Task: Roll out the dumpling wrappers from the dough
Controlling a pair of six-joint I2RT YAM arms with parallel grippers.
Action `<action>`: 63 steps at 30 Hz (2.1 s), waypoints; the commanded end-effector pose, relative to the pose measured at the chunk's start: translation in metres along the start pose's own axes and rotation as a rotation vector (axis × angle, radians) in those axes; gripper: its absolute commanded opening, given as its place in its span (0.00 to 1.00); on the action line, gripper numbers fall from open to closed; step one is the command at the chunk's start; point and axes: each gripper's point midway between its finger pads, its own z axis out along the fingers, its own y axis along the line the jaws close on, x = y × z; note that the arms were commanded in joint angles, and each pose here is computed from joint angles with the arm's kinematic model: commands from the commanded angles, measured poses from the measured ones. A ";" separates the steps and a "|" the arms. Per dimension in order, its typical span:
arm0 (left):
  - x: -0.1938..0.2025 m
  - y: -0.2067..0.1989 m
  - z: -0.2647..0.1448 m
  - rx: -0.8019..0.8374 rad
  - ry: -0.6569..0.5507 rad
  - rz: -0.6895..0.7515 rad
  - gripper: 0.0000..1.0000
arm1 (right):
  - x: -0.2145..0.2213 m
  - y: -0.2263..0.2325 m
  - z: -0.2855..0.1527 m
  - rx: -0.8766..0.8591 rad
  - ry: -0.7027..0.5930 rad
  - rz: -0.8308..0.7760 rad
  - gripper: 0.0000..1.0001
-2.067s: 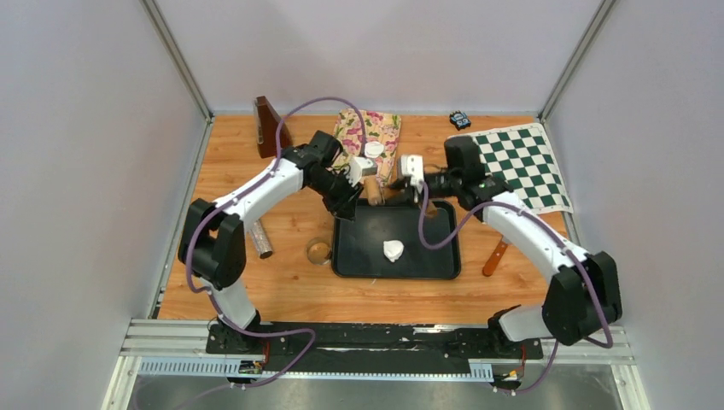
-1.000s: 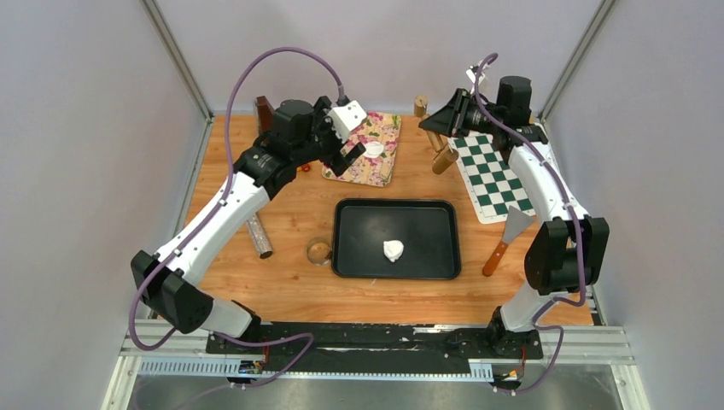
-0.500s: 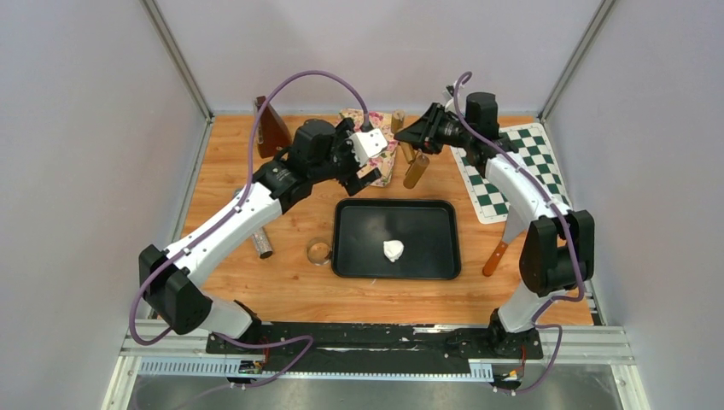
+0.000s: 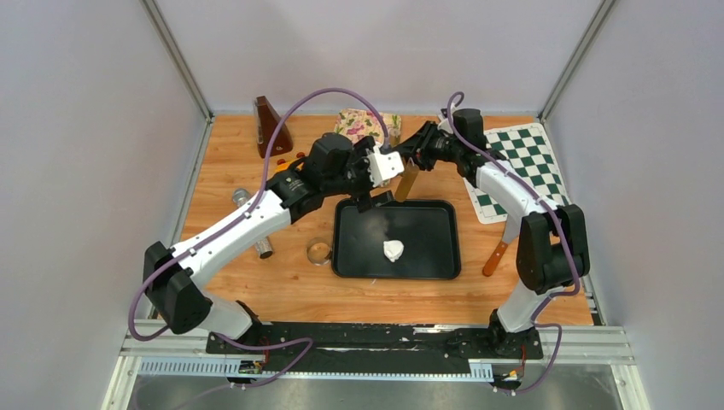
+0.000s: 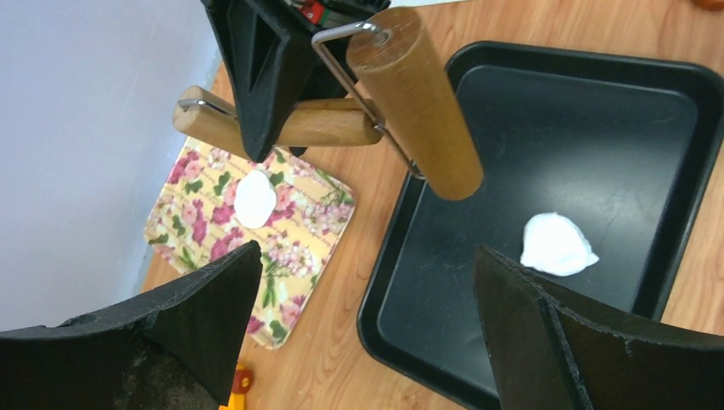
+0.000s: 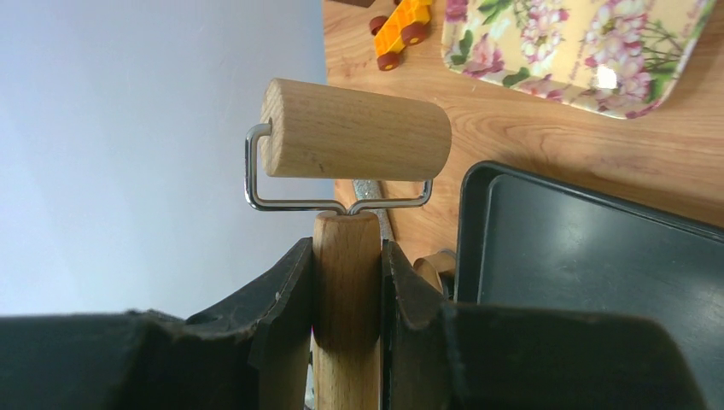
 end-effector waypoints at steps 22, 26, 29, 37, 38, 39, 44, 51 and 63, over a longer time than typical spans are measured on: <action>-0.037 -0.032 0.063 0.032 0.016 -0.196 1.00 | -0.024 -0.004 -0.005 0.131 -0.180 -0.003 0.00; -0.028 -0.028 0.067 -0.004 0.039 -0.197 0.97 | -0.017 0.010 -0.008 0.079 -0.154 0.000 0.00; -0.027 -0.031 0.069 0.006 0.044 -0.211 0.96 | -0.015 0.015 -0.010 0.074 -0.159 -0.015 0.00; -0.022 -0.030 0.080 -0.003 0.072 -0.233 0.71 | -0.006 0.020 -0.012 0.050 -0.122 0.025 0.00; -0.022 -0.028 0.080 -0.015 0.074 -0.235 0.68 | -0.005 0.022 -0.012 0.045 -0.117 0.026 0.00; -0.021 -0.027 0.082 -0.020 0.077 -0.237 0.64 | -0.004 0.023 -0.013 0.042 -0.112 0.031 0.00; -0.020 -0.015 0.081 -0.080 0.091 -0.236 0.44 | 0.001 0.023 -0.016 0.034 -0.100 0.052 0.00; -0.012 0.000 0.075 -0.174 0.125 -0.212 0.01 | 0.002 0.023 -0.021 0.015 -0.106 0.019 0.03; -0.014 0.020 0.028 -0.247 0.068 -0.086 0.00 | -0.005 0.025 -0.031 -0.140 -0.060 -0.113 0.34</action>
